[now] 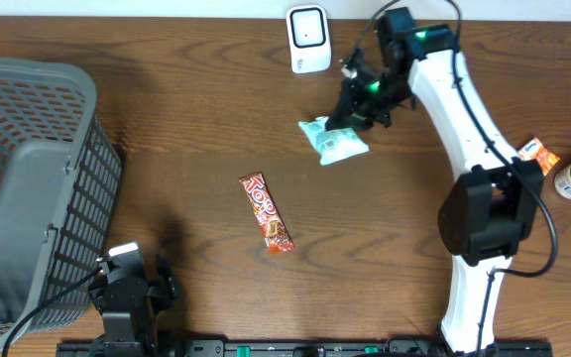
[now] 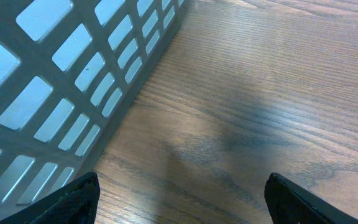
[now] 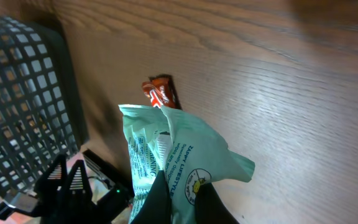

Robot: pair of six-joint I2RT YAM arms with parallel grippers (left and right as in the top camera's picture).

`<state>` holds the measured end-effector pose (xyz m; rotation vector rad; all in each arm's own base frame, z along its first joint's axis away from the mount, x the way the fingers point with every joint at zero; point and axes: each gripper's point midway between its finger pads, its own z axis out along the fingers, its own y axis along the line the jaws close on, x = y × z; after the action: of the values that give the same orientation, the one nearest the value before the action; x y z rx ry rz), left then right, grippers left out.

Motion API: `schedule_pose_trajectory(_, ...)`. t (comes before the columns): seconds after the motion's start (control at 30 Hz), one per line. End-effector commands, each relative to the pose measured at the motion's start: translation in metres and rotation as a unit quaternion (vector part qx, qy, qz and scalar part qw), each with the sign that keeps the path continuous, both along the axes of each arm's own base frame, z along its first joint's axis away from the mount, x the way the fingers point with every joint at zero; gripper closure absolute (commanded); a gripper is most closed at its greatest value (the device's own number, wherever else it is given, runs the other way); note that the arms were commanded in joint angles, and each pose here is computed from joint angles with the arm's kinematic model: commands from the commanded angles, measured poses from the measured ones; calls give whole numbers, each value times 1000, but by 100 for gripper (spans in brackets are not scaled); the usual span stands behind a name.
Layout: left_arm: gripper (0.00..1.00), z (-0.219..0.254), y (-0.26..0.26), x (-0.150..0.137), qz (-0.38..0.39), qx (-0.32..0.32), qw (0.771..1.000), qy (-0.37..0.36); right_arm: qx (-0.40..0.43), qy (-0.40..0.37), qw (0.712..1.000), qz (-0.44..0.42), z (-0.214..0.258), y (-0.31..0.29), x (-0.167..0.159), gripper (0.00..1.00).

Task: Scan the item barcode
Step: 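Lift the tissue pack and carry it toward the scanner, then hold the tissue pack in front of the white scanner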

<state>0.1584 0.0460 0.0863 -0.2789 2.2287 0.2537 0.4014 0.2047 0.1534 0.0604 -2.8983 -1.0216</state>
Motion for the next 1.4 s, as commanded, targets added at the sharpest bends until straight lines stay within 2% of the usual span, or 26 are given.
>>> schedule_pose_trajectory(0.0, 15, -8, 1, -7, 4, 1, 1000, 20, 27, -70, 997, 9, 56, -2, -6, 99)
schedule_pose_trajectory(0.17, 15, -8, 1, -7, 4, 1, 1000, 20, 41, -182, 981, 51, 112, -4, -18, 99)
schedule_pose_trajectory(0.43, 15, -8, 1, -7, 4, 1, 1000, 20, 36, -248, 967, 54, 158, -10, -40, 99)
schedule_pose_trajectory(0.53, 15, -8, 1, -7, 4, 1, 1000, 20, -20, -274, 960, 55, 153, -12, -34, 99)
schedule_pose_trajectory(0.6, 15, -8, 1, -7, 4, 1, 1000, 20, -100, -315, 943, 47, 147, -18, -17, 99)
schedule_pose_trajectory(0.67, 15, -8, 1, -7, 5, 1, 1000, 20, -173, -361, 916, 31, 149, -22, 1, 99)
schedule_pose_trajectory(0.73, 15, -8, 1, -7, 4, 1, 1000, 20, -256, -422, 870, -6, 162, -29, 25, 99)
schedule_pose_trajectory(0.8, 15, -8, 1, -7, 4, 1, 1000, 20, -328, -479, 812, -60, 185, -37, 46, 99)
schedule_pose_trajectory(0.83, 15, -8, 1, -7, 4, 1, 1000, 20, -362, -514, 772, -92, 202, -40, 58, 99)
schedule_pose_trajectory(0.9, 15, -8, 1, -7, 4, 1, 1000, 20, -389, -556, 727, -103, 218, -35, 73, 99)
schedule_pose_trajectory(1.1, 15, -8, 1, -7, 4, 1, 1000, 20, -407, -640, 651, -36, 218, 1, 123, 99)
schedule_pose_trajectory(1.37, 15, -8, 1, -7, 4, 1, 1000, 20, -432, -717, 546, -34, 207, 30, 184, 99)
